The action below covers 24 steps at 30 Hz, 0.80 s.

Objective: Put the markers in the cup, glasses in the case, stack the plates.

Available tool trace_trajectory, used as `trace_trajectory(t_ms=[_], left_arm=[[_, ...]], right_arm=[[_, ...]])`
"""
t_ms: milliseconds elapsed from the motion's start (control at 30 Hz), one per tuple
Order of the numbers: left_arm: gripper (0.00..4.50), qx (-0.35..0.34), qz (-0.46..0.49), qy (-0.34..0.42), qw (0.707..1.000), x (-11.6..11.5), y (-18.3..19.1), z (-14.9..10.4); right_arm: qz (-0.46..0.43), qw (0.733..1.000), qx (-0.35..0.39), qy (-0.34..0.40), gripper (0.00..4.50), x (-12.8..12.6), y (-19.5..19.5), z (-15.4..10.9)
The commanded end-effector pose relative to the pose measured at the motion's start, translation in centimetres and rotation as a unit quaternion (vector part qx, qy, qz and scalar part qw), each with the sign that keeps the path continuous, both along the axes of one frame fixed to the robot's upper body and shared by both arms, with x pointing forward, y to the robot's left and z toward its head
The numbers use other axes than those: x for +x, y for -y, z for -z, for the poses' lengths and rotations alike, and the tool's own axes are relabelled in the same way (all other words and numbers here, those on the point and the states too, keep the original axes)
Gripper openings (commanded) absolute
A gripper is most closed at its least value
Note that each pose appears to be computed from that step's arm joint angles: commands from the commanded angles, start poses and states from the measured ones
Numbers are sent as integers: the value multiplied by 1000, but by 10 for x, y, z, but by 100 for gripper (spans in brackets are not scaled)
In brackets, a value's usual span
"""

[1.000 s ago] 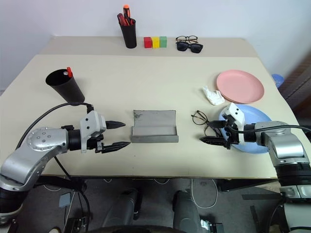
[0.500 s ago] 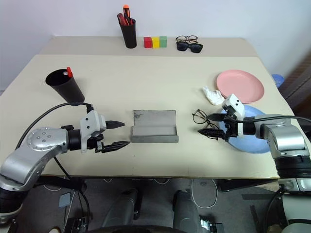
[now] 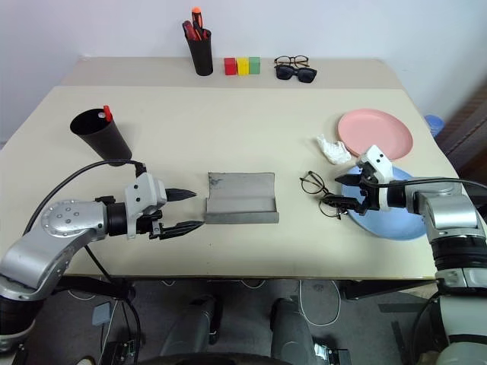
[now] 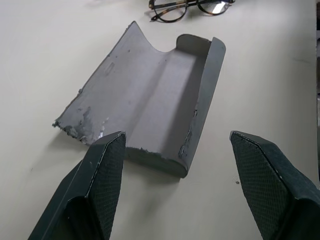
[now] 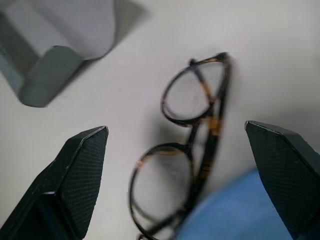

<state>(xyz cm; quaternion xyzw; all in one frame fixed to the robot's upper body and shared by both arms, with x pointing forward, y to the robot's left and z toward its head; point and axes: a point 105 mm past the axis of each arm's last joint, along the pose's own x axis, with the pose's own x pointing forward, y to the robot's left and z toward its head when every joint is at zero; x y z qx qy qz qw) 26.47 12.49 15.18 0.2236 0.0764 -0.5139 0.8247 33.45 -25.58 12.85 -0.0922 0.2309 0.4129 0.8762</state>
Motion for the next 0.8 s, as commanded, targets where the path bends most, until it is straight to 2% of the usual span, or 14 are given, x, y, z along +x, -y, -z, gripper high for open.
trace_trajectory(t_ms=[33,300,800], left_arm=[[340,-2,1,21,1000,-3,-1,-11],[340,-3,0,18,1000,-4,0,-9],[340,-5,-5,14,1000,-6,0,-7]], right_arm=[[-1,1000,-9,4,448,1,6,-4],[-30,999,-6,-27,448,-7,-2,5],[-48,999,1,-21,448,-4,-10,2]])
